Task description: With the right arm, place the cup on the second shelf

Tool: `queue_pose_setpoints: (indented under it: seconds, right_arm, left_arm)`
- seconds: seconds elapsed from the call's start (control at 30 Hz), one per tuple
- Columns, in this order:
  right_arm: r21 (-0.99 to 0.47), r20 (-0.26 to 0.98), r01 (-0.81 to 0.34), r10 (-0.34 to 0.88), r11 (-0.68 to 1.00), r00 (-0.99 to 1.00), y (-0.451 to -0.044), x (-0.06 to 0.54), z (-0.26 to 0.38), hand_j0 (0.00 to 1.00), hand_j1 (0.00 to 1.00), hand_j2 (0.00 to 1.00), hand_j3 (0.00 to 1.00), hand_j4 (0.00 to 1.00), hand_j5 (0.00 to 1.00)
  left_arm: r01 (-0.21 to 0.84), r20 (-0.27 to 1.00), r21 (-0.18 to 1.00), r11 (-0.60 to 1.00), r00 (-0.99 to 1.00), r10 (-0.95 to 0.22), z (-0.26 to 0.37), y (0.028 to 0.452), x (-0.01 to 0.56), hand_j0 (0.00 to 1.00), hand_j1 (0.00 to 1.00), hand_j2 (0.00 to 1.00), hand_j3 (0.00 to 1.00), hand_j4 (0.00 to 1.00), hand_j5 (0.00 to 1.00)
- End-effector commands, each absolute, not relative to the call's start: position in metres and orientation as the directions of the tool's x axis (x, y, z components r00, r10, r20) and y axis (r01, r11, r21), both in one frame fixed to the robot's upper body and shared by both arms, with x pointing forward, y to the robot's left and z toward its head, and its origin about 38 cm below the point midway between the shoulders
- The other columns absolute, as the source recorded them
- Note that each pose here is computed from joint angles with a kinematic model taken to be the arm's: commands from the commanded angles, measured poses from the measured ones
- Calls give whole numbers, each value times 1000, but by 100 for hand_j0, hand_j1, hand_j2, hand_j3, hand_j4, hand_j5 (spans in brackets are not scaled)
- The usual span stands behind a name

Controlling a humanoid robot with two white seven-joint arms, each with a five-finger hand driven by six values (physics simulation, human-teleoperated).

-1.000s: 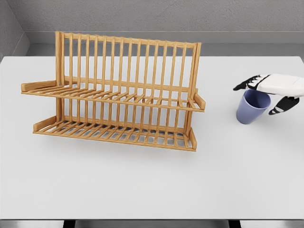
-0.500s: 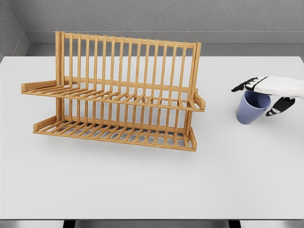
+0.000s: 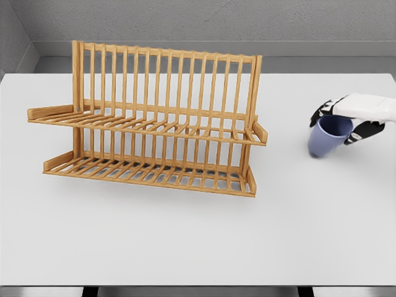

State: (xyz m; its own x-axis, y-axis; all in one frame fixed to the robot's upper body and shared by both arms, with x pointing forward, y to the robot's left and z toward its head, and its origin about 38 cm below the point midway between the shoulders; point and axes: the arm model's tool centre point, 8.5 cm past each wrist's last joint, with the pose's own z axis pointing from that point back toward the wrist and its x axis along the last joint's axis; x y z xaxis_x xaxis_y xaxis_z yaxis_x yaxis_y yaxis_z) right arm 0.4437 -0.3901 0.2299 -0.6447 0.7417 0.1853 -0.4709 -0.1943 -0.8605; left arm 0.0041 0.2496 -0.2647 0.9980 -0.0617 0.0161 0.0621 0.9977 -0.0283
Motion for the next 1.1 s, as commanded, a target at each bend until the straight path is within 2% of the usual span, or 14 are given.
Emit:
queue_pose_setpoints:
  seconds: [0.0,0.63,0.83,1.07]
  right_arm:
    - [-864,188,-469,744,-186,-642,-391,444,233,65,65,65,65,65,65]
    - [-940,92,-296,707,-171,-701,-382,438,299,66,66,66,66,66,66]
    - [-957,19,-197,631,-213,-776,-352,422,326,66,66,66,66,66,66]
    - [-960,-26,-133,552,-245,-833,-324,407,337,66,66,66,66,66,66]
  left_arm:
    - [63,16,-28,998,998,-62,-265,250,4,100,100,100,100,100,100]
    - [63,16,-28,998,998,-62,-265,250,4,100,100,100,100,100,100]
    - [63,16,-28,998,998,-62,-265,250,4,100,100,100,100,100,100]
    - [61,16,-28,998,998,-61,-265,250,4,100,100,100,100,100,100]
